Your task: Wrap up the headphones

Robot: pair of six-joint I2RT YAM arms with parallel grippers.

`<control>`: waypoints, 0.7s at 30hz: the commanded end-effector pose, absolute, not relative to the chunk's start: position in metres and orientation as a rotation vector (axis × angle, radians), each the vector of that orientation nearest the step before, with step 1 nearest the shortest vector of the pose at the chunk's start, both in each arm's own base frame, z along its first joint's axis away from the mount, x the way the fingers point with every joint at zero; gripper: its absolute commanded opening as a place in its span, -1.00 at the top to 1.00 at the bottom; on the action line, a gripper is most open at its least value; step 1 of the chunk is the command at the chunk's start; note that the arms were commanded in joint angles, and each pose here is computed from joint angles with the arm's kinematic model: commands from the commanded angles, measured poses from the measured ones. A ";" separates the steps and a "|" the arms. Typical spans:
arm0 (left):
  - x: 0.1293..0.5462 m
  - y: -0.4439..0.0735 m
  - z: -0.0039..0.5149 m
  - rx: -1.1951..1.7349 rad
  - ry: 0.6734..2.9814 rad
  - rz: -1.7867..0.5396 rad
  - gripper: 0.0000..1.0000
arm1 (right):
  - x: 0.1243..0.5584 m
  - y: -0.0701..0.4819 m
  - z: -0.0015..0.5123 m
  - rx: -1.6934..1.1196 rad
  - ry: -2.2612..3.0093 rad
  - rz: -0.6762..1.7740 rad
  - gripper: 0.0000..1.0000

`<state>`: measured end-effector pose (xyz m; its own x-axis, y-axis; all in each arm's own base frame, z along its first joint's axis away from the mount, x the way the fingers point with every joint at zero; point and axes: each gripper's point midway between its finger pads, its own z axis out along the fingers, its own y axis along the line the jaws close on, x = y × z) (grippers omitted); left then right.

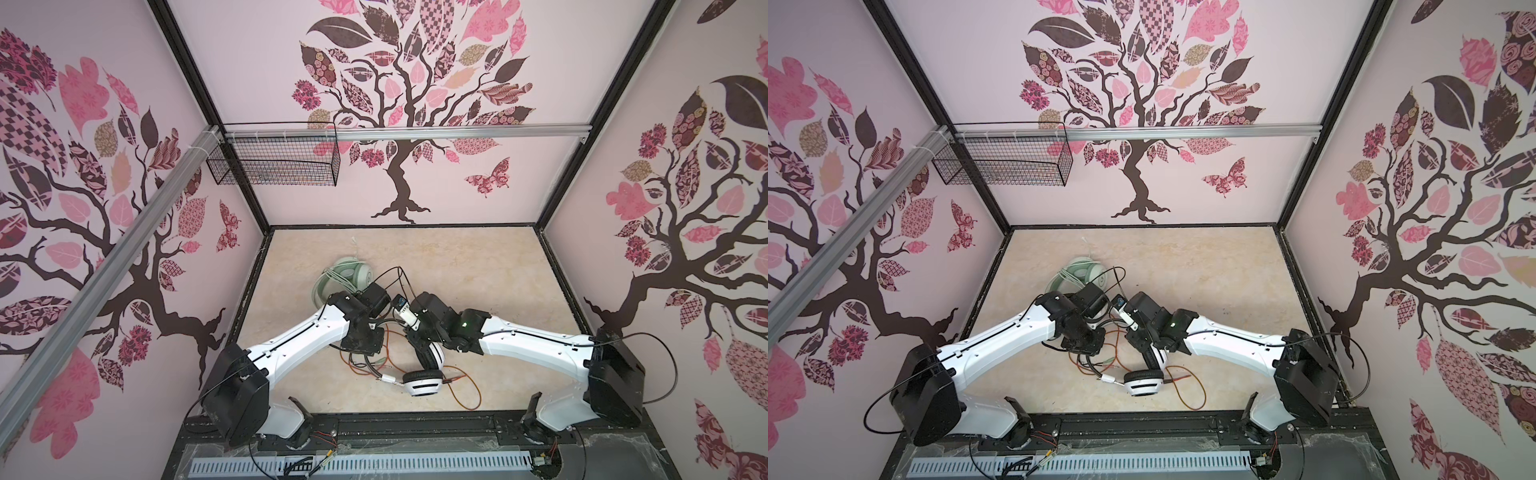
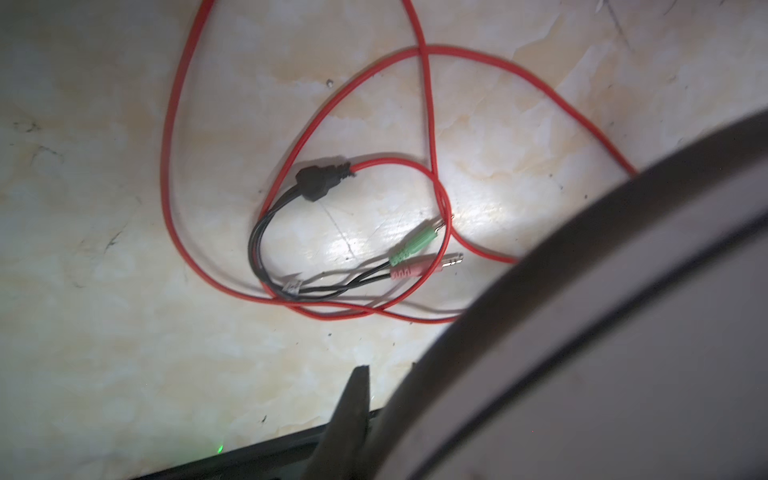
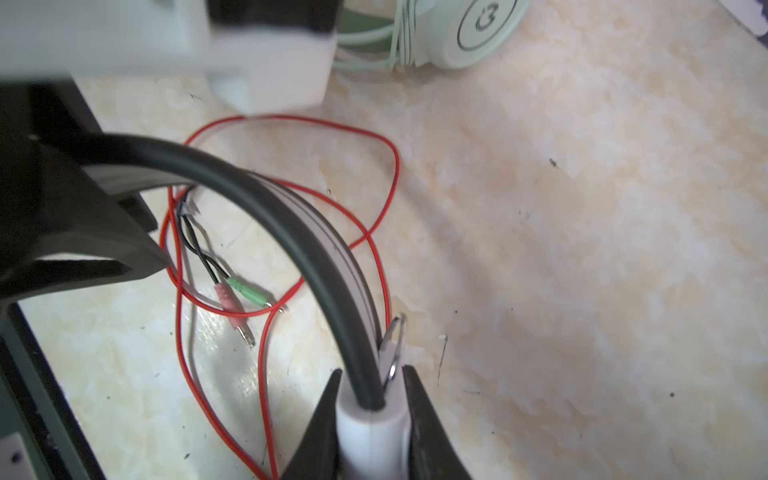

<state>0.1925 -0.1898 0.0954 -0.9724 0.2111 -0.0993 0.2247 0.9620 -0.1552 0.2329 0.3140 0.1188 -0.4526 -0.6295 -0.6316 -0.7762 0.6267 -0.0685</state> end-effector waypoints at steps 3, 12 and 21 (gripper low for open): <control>0.217 -0.199 0.103 0.226 2.865 -0.345 0.02 | 0.231 0.292 0.106 -1.043 2.254 0.248 0.84; 0.222 -0.206 0.097 0.290 2.886 -0.331 0.05 | 0.237 0.292 0.094 -1.028 2.276 0.264 0.67; 0.227 -0.200 0.082 0.289 2.901 -0.253 0.11 | 0.233 0.287 0.097 -1.047 2.324 0.287 -0.54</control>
